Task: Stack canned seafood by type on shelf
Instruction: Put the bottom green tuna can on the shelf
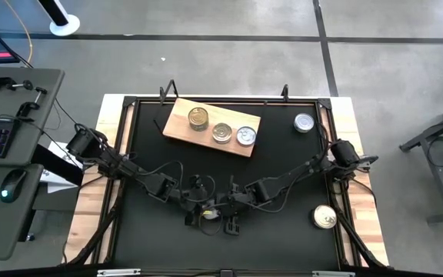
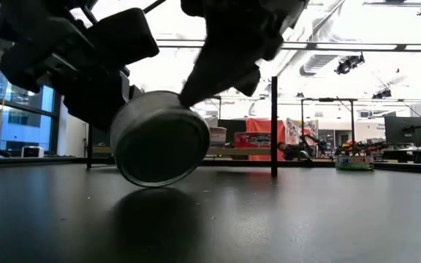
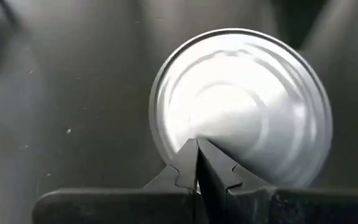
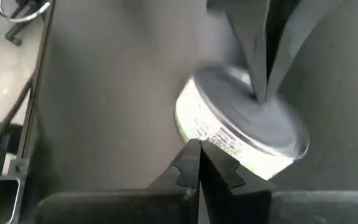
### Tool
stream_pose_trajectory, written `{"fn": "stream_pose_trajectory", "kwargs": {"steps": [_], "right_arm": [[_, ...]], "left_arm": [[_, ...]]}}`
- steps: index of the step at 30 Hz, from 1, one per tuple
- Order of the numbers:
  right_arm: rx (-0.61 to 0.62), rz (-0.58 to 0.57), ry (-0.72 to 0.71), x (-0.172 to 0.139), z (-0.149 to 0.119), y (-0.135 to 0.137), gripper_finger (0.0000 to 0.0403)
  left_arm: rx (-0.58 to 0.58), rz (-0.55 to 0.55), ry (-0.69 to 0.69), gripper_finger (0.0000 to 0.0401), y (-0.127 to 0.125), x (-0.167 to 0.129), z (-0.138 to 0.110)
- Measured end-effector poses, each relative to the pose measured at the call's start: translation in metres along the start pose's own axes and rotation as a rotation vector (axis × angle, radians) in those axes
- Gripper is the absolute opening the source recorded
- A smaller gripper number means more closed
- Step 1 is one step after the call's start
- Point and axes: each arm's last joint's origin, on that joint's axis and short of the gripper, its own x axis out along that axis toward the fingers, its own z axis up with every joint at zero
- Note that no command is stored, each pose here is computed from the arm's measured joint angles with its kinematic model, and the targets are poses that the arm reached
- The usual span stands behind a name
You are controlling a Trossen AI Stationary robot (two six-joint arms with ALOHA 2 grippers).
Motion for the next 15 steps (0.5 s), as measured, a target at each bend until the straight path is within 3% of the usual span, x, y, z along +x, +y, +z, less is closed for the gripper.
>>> {"fn": "stream_pose_trajectory", "kwargs": {"steps": [15], "right_arm": [[-0.141,-0.028,-0.049,0.001,0.009,-0.011,0.0000]], "left_arm": [[0.009,0.048,0.031,0.0000,0.003,-0.012,-0.001]]}}
